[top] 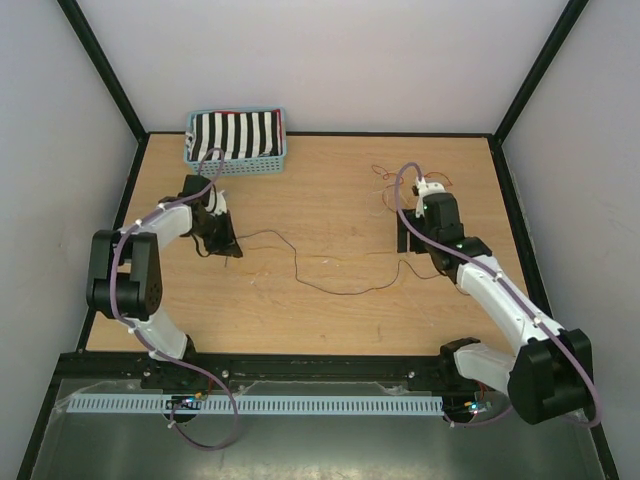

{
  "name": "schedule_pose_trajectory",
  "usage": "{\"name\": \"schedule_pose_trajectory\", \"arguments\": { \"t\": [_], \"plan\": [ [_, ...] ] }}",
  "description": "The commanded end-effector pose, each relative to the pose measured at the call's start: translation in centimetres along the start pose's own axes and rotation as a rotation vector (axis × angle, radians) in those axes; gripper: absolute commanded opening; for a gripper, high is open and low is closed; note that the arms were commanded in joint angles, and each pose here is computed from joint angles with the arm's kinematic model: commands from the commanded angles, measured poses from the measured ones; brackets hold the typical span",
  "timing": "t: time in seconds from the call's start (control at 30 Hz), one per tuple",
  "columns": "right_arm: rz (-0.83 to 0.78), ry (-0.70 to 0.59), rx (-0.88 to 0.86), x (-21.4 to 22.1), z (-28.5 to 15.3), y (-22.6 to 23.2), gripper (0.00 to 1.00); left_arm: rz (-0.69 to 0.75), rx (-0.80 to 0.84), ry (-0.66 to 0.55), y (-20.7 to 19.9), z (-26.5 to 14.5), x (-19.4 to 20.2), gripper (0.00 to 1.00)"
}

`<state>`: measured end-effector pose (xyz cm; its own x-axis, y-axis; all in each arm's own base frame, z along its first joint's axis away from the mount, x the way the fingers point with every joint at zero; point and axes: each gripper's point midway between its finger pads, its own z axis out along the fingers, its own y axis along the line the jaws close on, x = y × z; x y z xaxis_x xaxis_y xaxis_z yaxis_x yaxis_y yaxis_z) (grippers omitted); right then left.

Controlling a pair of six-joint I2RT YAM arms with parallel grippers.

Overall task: Zip-tie the wires
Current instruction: Place the cable at the center of the board.

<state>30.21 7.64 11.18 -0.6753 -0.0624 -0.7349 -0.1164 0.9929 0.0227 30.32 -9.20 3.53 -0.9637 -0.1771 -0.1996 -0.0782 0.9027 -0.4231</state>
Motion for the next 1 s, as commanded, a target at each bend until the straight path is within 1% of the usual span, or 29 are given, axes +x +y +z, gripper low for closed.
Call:
{"name": "schedule_pose_trajectory", "arguments": {
  "t": [0.0,0.1,0.27,0.33,0.4,0.43,0.53,0.6,0.7,0.8,0.87,0.97],
  "plan": [
    [0.014,-0.105,-0.024,-4.1,-2.1,0.4,0.82,0.011,-0.014,-0.001,0.2,-0.1,-0.7,0.09],
    [0.02,-0.135,-0.027,-5.7,-2.5,0.6,0.86,0.008,-0.022,0.003,0.5,0.1,-0.7,0.15],
    [0.041,-0.163,-0.057,-8.3,-2.4,1.4,0.9,-0.009,-0.029,0.016,1.2,0.2,-0.7,0.15],
    [0.046,-0.166,-0.064,-9.3,-2.1,1.7,0.9,-0.02,-0.029,0.016,1.5,0.1,-0.7,0.18],
    [0.049,-0.171,-0.064,-10.1,-1.8,1.9,0.92,-0.03,-0.019,0.009,1.5,-0.3,-0.8,0.29],
    [0.053,-0.173,-0.06,-10.4,-1.5,1.9,0.93,-0.029,-0.004,0.004,1.2,-0.6,-0.9,0.37],
    [0.058,-0.169,-0.061,-11.1,-0.6,2.1,0.94,-0.014,0.036,-0.017,0.2,-1.8,-1.3,0.48],
    [0.059,-0.162,-0.066,-11.3,-0.1,2.3,0.94,-0.003,0.055,-0.025,-0.4,-2.5,-1.4,0.53],
    [0.055,-0.159,-0.067,-11.6,0.5,2.4,0.94,0.0,0.074,-0.046,-0.8,-3.8,-1.6,0.55],
    [0.047,-0.155,-0.066,-12.0,1.0,2.5,0.94,0.023,0.113,-0.099,-1.8,-5.7,-2.2,0.57],
    [0.047,-0.147,-0.076,-11.9,1.2,2.7,0.94,0.068,0.168,-0.139,-3.4,-7.1,-2.7,0.58],
    [0.052,-0.126,-0.137,-11.3,1.4,3.8,0.94,0.157,0.221,-0.185,-6.0,-9.0,-2.6,0.6]
  ]
}}
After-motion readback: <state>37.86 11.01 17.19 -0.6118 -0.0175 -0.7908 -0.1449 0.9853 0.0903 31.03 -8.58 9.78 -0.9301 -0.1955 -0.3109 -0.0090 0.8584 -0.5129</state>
